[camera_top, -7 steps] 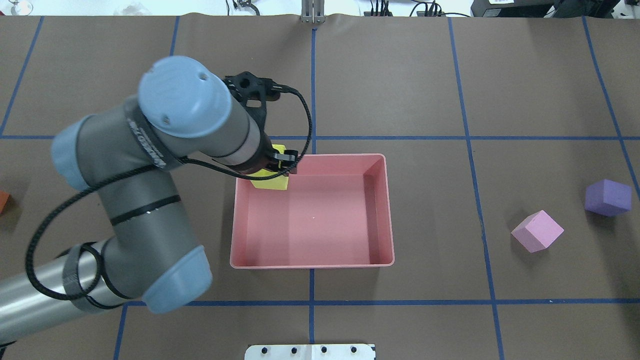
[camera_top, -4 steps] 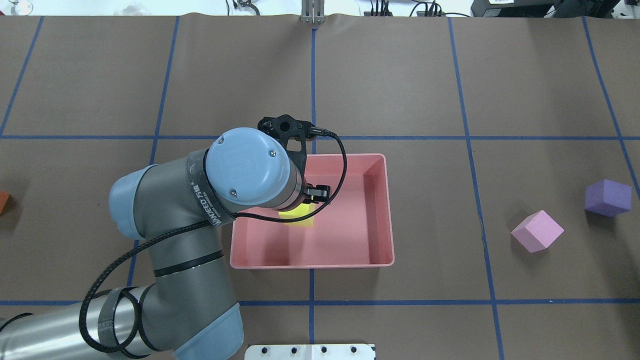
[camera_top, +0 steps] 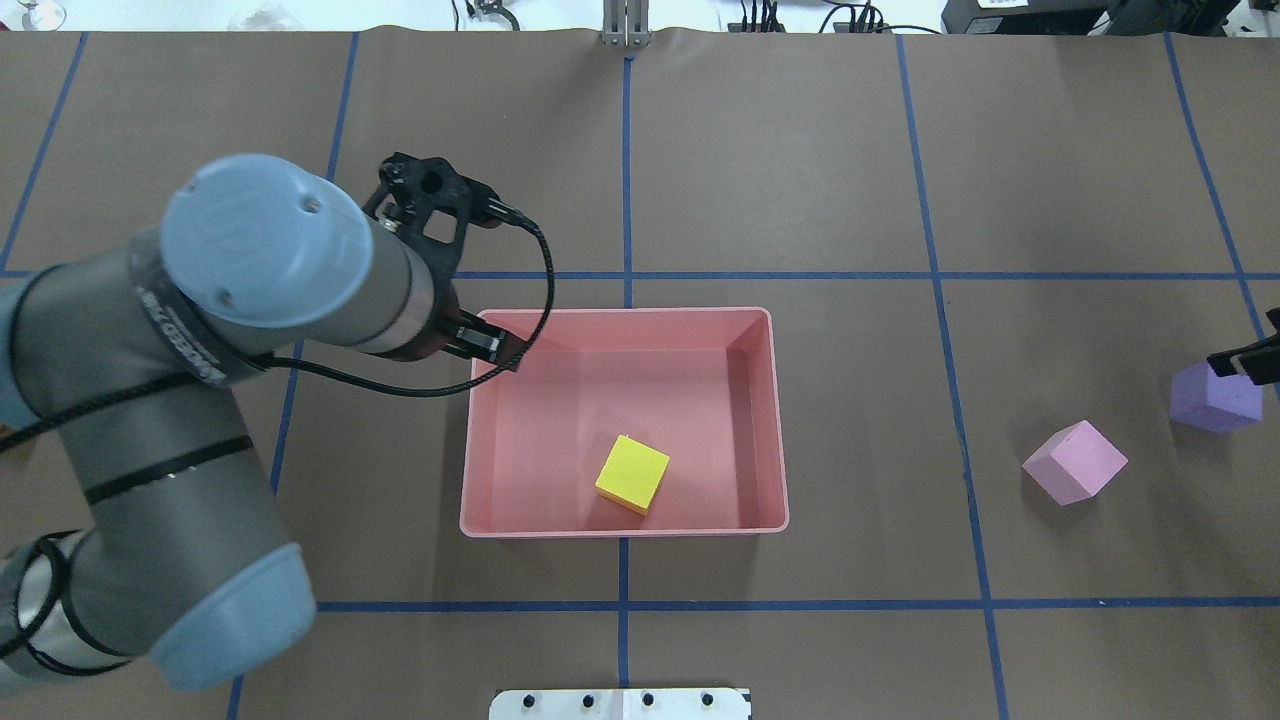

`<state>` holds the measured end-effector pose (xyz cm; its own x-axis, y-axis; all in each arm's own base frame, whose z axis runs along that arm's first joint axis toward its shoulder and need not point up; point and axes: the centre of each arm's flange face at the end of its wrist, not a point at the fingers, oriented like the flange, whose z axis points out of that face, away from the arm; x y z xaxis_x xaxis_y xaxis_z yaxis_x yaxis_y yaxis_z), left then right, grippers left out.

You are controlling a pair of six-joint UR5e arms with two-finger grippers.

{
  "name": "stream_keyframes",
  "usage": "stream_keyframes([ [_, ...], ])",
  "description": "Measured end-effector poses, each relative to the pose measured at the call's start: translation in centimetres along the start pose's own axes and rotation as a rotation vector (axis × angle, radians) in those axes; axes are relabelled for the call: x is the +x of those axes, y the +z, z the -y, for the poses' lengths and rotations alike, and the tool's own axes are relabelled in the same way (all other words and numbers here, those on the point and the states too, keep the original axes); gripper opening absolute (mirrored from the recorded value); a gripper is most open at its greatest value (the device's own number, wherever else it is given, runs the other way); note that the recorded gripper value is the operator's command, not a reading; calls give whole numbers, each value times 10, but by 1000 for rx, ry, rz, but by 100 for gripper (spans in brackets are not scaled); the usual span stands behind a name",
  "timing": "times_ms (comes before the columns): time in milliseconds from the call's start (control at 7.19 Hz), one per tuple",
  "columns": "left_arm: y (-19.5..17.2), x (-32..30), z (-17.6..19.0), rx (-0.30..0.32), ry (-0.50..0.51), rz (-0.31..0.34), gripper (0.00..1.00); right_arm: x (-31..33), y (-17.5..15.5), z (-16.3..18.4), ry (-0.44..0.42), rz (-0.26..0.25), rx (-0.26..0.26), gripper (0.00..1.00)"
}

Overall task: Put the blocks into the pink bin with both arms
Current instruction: 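Withdraw the left gripper from the bin while the right gripper grasps the pink cube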

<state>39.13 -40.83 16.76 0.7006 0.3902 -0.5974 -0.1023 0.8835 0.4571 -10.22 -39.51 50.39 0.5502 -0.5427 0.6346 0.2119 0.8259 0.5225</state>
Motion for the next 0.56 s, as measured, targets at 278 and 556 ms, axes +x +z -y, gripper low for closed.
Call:
stream_keyframes([
  [278,14,-95,-5,-19,84,31,100,-43,33,5,-13,1,-27,100],
  [556,21,-166,-17,-39,134,19,100,-90,74,4,-7,-39,-31,100],
])
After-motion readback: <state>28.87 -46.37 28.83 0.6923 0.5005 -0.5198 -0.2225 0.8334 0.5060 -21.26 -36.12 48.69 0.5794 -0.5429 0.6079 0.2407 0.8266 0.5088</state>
